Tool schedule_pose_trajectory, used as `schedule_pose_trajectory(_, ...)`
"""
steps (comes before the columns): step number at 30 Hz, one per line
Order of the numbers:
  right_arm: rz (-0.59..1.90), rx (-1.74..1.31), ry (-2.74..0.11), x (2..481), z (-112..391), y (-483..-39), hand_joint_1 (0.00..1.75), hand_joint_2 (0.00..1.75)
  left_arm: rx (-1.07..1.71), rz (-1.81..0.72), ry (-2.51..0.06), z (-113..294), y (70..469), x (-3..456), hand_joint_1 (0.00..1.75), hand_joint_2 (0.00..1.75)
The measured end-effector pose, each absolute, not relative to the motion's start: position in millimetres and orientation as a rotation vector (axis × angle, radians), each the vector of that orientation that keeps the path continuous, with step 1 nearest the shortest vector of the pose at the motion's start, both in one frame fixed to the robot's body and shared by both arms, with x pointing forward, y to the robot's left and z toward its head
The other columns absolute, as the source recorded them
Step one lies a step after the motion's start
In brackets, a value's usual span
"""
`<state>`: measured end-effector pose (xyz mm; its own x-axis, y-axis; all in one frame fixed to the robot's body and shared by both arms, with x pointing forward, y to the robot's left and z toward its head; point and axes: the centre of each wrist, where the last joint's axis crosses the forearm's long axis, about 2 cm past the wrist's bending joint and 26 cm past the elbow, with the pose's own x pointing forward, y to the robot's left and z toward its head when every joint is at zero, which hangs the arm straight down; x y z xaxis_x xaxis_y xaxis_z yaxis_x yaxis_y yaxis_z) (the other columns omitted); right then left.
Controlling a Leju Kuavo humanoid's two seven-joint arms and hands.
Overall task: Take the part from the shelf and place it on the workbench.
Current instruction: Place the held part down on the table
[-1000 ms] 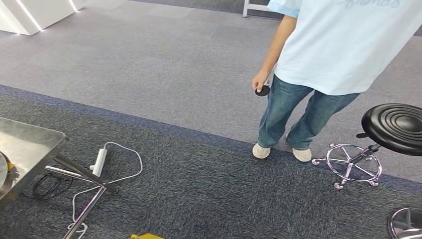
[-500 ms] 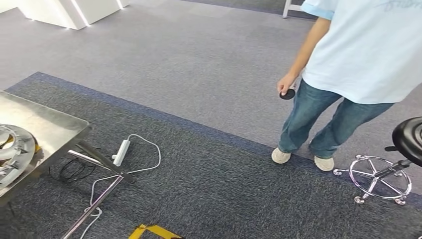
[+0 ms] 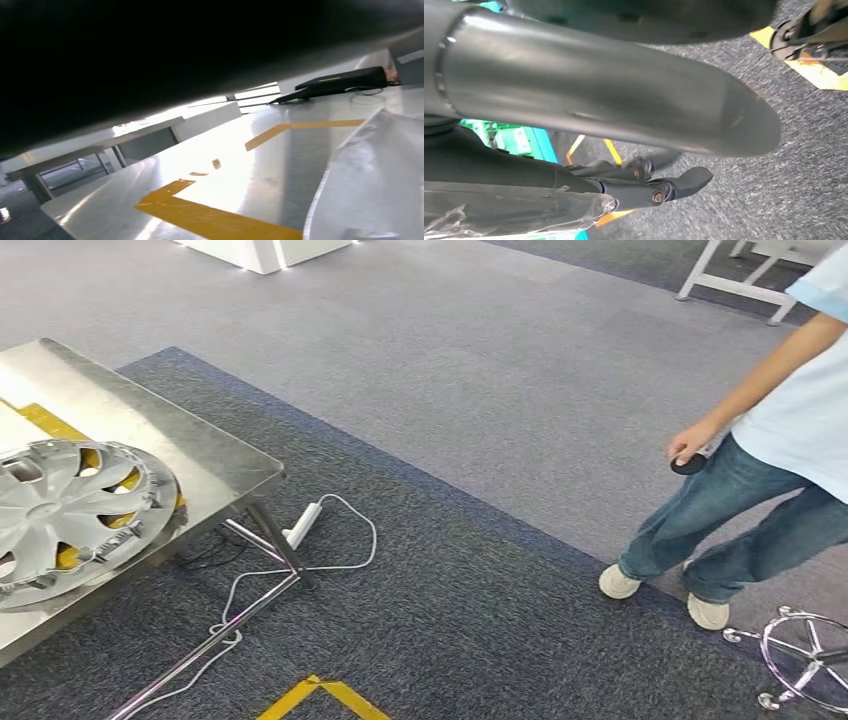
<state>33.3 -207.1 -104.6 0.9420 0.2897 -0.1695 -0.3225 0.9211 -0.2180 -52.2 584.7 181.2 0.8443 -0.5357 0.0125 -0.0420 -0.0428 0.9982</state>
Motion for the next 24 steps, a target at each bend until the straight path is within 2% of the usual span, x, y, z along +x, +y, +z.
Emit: schedule_pose_trajectory(24,0.306,-0.254,0.138,34,-106,-219,0.00,0.00,1.531,-0.385,-0.421,170,555,-57,0.00,0.00)
